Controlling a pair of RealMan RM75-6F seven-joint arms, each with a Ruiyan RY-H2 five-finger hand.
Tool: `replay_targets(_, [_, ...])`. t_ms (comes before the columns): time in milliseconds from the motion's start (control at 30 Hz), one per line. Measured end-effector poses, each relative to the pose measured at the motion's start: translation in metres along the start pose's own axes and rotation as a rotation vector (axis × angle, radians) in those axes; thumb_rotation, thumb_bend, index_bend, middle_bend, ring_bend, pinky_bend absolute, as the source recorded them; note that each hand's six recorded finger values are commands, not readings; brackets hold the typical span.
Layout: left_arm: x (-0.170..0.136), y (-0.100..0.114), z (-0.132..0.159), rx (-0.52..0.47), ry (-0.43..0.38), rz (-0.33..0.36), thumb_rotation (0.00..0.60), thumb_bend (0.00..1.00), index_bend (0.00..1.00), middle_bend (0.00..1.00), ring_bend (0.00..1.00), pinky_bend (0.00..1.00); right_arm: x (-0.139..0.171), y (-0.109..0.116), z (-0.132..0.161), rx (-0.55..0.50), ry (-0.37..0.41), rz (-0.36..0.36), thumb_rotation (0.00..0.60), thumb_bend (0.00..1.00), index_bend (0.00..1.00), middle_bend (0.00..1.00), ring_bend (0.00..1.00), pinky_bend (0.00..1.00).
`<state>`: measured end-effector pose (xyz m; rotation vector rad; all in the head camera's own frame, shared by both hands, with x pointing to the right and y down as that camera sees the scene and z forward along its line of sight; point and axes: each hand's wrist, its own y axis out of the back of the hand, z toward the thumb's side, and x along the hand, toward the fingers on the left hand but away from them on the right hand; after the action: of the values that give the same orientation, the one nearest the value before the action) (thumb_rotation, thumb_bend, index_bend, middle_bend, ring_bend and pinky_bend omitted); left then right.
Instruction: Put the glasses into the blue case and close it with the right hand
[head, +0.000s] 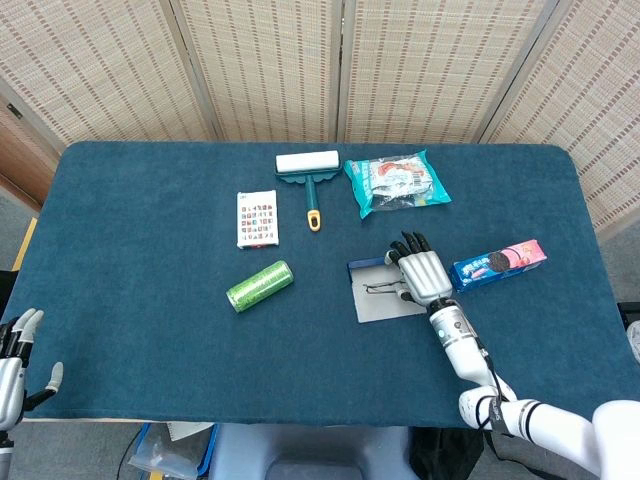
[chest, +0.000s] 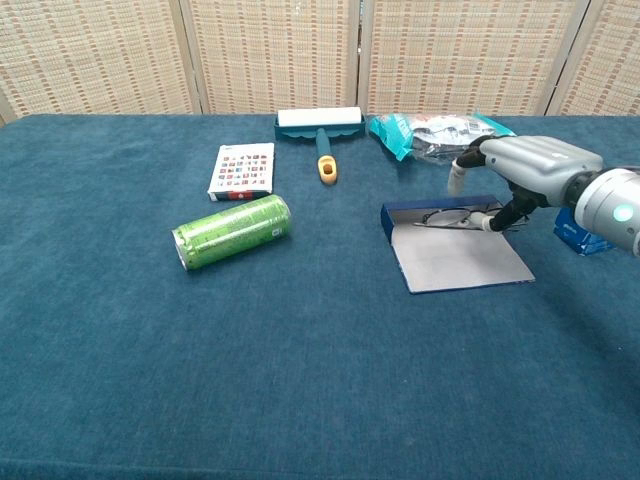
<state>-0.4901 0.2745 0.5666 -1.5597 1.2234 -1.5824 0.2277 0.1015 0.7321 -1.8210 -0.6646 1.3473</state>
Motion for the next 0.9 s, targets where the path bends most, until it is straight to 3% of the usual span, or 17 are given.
replay_targets(300, [0.000, -0.001, -0.001, -0.001, 0.002, -0.002, 0.600, 0.41, 0.00, 0.00, 0.00, 0.00, -0.005, -0.005, -0.002, 0.019, -0.021, 0.002, 0.600, 0.19, 0.00, 0.00, 0.00, 0.00])
replay_targets(633, [-0.001, -0.001, 0.000, 0.002, -0.001, -0.001, 0.600, 0.41, 0.00, 0.00, 0.00, 0.00, -0.002, -0.012, -0.004, 0.049, -0.031, 0.038, 0.600, 0.06, 0.00, 0.00, 0.00, 0.00])
replay_targets(900, [-0.002, -0.001, 0.000, 0.000, -0.002, 0.001, 0.600, 0.41, 0.00, 0.00, 0.00, 0.00, 0.007, -0.010, -0.005, 0.034, -0.028, 0.049, 0.600, 0.03, 0.00, 0.00, 0.00, 0.00])
